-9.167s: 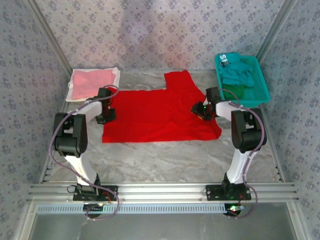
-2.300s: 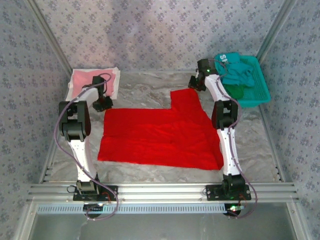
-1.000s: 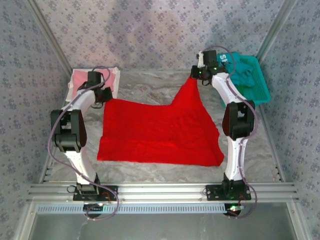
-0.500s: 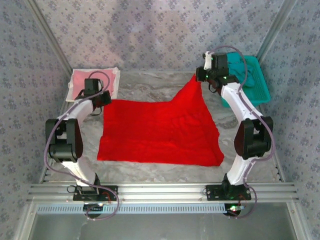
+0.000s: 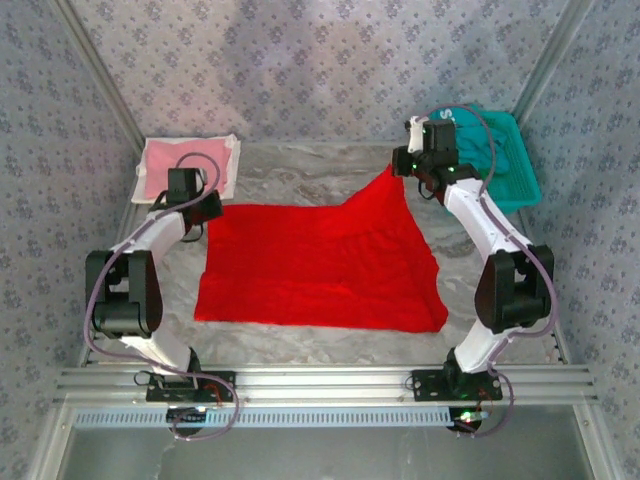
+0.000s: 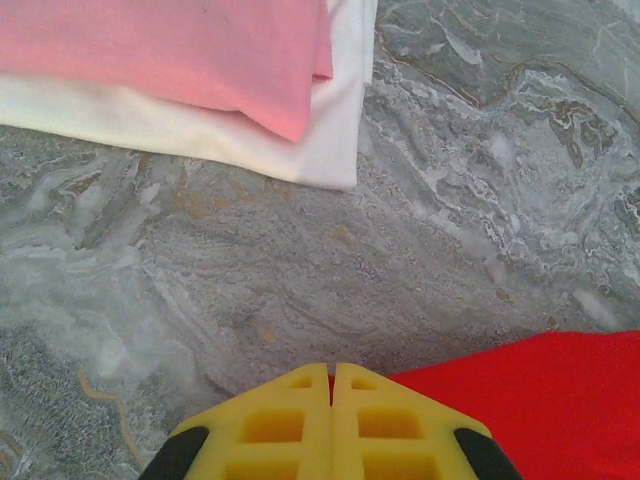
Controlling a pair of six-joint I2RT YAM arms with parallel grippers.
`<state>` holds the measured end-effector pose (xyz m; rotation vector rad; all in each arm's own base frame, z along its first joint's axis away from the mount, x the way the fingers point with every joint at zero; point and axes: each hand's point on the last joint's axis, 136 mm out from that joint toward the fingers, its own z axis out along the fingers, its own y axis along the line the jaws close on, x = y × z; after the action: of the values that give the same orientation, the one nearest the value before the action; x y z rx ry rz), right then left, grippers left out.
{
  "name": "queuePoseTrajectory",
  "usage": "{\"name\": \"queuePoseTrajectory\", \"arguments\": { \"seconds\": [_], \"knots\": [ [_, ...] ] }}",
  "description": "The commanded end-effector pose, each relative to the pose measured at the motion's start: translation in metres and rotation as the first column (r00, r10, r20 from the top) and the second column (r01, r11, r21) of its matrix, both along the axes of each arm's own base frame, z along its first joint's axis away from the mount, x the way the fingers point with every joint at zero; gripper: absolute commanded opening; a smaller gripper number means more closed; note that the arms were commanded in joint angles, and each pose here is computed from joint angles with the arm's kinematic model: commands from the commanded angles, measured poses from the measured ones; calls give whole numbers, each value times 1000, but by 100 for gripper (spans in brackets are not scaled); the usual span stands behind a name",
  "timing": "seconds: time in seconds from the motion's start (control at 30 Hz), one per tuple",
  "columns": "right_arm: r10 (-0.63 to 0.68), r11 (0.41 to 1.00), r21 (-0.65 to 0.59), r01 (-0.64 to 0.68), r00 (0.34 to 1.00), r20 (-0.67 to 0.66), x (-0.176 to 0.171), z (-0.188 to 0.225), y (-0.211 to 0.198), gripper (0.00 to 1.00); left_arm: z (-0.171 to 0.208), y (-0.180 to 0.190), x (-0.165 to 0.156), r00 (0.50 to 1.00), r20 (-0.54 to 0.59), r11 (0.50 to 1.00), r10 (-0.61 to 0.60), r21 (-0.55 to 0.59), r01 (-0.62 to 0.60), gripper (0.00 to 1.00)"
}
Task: Fold and stack the t-shirts
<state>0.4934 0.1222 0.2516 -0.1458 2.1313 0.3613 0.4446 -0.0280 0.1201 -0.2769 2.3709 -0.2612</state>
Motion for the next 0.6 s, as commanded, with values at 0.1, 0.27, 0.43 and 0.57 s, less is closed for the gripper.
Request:
{"name": "queuePoseTrajectory", "arguments": {
  "seconds": [0.1,0.27,0.43,0.57],
  "knots": [
    [11,1000,-15,-10,997,71,-8,26,5,0,18,-6,2,999,52,1000,-9,-11,10,0],
    [28,999,-28,-26,996,89,-13,34,11,0,25,-13,-3,997,73,1000,-19,-7,20,0],
    [36,999,-31,-33,994,106,-16,41,13,0,30,-13,-7,996,84,1000,-22,-7,22,0],
    [32,999,-30,-28,992,121,-17,46,12,0,30,-11,-7,996,89,1000,-10,3,10,0]
  ]
}}
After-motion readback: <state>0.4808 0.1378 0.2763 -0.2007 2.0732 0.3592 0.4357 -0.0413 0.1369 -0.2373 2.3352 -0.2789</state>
